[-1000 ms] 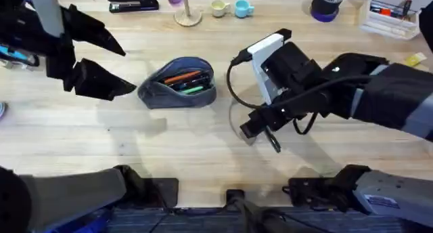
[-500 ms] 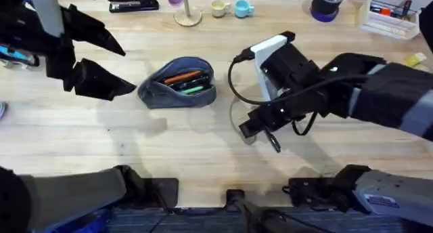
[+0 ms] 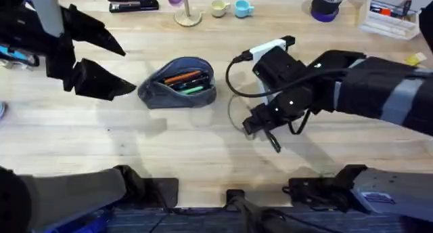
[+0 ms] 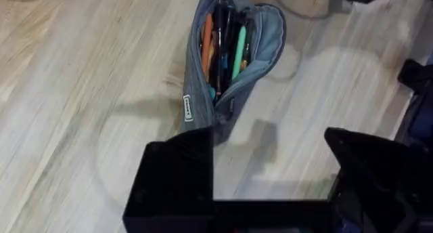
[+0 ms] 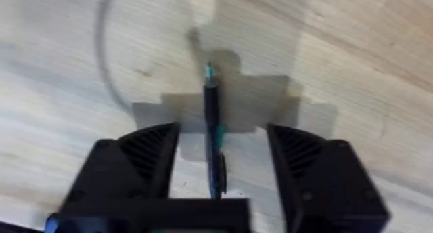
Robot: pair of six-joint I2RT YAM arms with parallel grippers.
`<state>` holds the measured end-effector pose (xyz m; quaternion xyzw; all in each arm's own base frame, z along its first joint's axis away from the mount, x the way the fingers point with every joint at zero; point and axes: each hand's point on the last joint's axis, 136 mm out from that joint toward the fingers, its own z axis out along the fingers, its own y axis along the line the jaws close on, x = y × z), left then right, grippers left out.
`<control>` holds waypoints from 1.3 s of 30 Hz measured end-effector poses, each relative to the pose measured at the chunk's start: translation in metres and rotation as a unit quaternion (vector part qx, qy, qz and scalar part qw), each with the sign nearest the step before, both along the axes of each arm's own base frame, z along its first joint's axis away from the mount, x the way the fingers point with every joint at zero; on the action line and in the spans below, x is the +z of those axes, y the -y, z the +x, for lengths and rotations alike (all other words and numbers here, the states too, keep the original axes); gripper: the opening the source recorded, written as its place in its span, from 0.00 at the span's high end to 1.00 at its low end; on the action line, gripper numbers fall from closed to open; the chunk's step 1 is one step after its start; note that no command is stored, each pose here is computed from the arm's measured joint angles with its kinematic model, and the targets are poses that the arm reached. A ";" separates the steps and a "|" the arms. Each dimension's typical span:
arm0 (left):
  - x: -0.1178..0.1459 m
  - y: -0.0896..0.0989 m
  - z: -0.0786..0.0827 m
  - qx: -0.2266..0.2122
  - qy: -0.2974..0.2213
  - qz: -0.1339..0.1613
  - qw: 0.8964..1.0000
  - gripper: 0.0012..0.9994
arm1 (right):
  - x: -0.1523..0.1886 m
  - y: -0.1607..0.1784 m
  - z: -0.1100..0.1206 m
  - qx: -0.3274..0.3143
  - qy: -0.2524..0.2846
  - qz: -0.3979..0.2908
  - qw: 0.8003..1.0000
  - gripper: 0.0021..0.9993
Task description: Unzip the bag, pick up the pens from the table one at a time and place them inside, then zip the bag closed.
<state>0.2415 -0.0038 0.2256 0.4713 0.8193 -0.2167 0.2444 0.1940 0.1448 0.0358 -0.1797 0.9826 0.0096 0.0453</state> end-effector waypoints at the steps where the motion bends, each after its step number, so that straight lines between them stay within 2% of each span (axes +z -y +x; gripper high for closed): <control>1: 0.000 0.000 0.000 0.000 0.000 0.000 1.000 0.01 | 0.000 0.000 0.000 0.001 0.001 -0.001 1.000 0.33; 5: 0.000 0.000 0.000 0.000 0.000 0.000 1.000 0.01 | 0.000 -0.005 -0.003 0.008 0.002 -0.001 1.000 0.59; 12: 0.000 0.000 0.000 0.000 0.000 0.000 1.000 0.01 | 0.000 -0.010 -0.006 0.011 0.001 0.000 1.000 0.95; 26: 0.000 0.000 0.000 0.000 0.000 0.000 1.000 0.01 | 0.007 -0.012 -0.007 0.011 -0.017 -0.014 1.000 0.97; 29: 0.000 0.000 0.000 0.000 0.001 0.000 1.000 0.01 | 0.024 -0.025 0.008 0.032 0.005 0.002 0.999 0.97; 33: 0.000 0.000 0.001 0.000 0.002 0.001 1.000 0.01 | 0.059 -0.051 0.037 0.076 0.059 0.037 0.995 0.97; 39: 0.000 0.000 0.001 0.000 0.002 0.001 1.000 0.01 | 0.096 -0.077 0.068 0.169 0.135 0.065 0.974 0.97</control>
